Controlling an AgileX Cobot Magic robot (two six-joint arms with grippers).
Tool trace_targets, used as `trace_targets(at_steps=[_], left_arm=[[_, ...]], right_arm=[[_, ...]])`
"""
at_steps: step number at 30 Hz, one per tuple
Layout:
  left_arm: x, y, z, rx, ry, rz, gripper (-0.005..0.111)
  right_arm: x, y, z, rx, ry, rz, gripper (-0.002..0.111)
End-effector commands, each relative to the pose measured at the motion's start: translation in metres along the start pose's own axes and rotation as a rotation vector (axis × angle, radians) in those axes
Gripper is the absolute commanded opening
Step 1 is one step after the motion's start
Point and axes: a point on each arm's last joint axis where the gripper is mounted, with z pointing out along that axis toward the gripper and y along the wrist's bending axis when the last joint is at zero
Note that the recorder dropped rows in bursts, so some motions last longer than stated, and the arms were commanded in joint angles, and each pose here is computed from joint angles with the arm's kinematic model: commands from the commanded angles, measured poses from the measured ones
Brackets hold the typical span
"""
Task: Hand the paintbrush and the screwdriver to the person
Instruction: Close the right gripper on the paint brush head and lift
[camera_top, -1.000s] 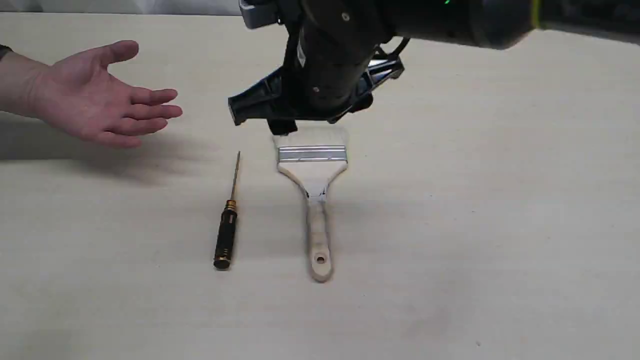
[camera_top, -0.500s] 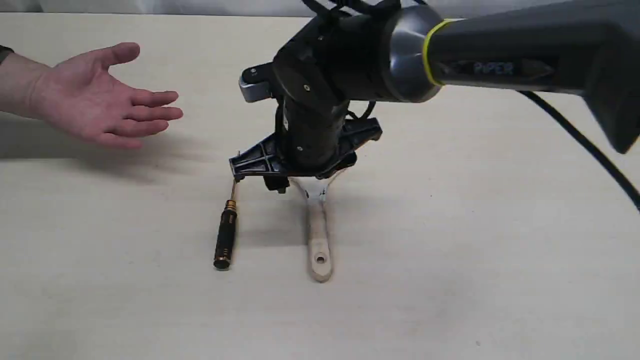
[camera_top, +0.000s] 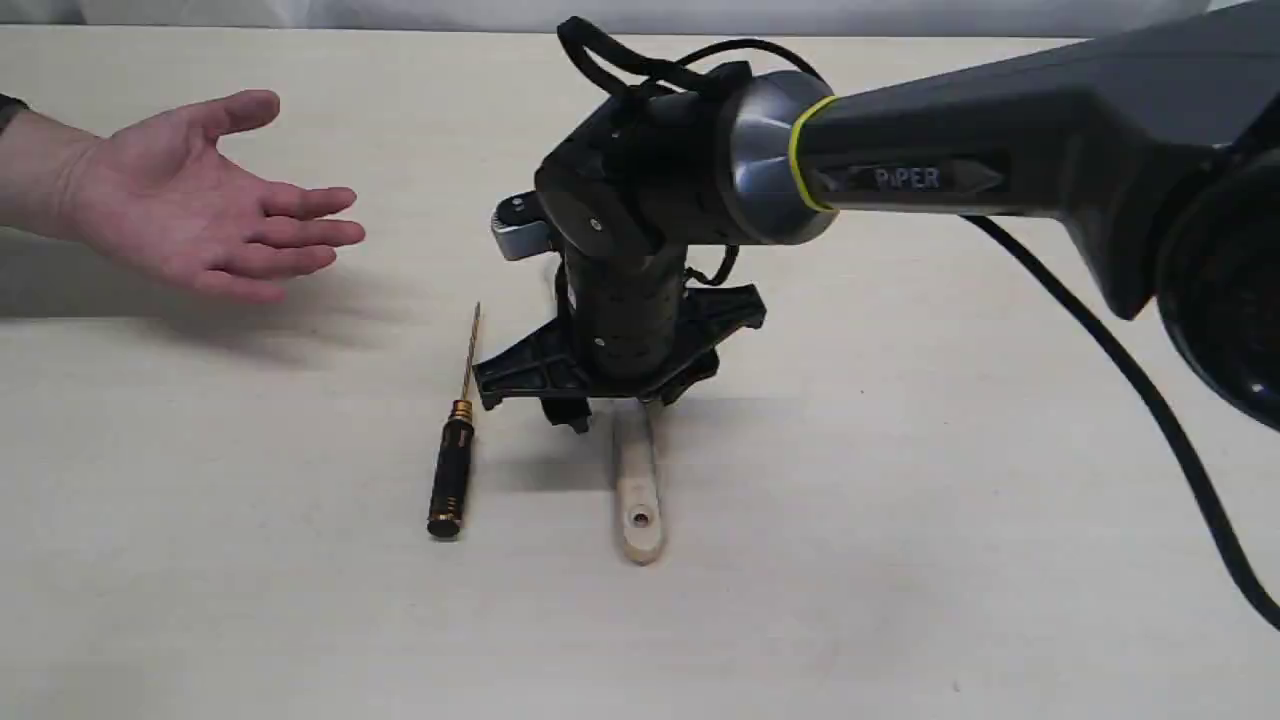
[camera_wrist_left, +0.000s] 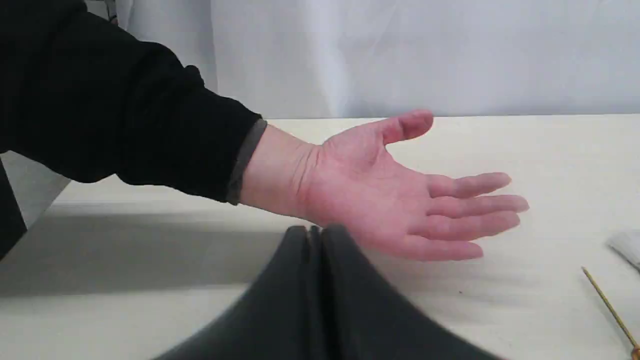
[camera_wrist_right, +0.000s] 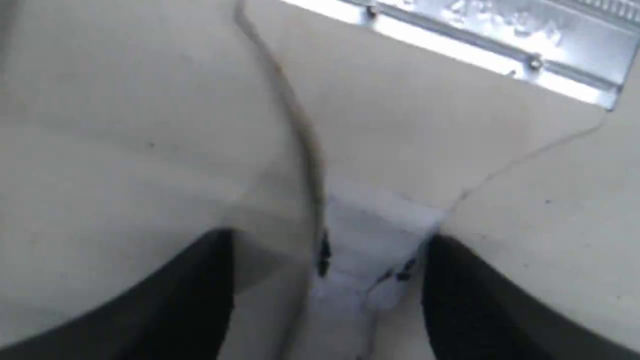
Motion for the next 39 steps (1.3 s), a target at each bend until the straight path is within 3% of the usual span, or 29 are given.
trace_targets(at_steps=[1, 10, 16, 24, 30, 39], left_arm=[[0.000, -0.001, 0.000, 0.010, -0.004, -0.005, 0.000], [0.000, -0.001, 0.000, 0.009, -0.008, -0.003, 0.000], [0.000, -0.001, 0.000, 0.009, -0.008, -0.003, 0.000], [0.000, -0.001, 0.000, 0.009, -0.008, -0.003, 0.000], [0.000, -0.001, 0.000, 0.009, -0.008, -0.003, 0.000], [0.000, -0.001, 0.000, 0.009, -0.003, -0.005, 0.000]], right_arm=[[0.002, -0.003, 0.004, 0.024, 0.030, 0.022, 0.059], [-0.003, 0.000, 0.004, -0.019, -0.029, 0.088, 0.057], [-0.005, 0.002, 0.004, -0.035, -0.050, 0.117, 0.036], [-0.006, 0.002, 0.004, -0.034, -0.058, 0.090, 0.030], [-0.007, 0.000, 0.004, -0.015, -0.071, 0.022, 0.004], [-0.010, 0.000, -0.014, -0.020, -0.113, -0.026, 0.004]])
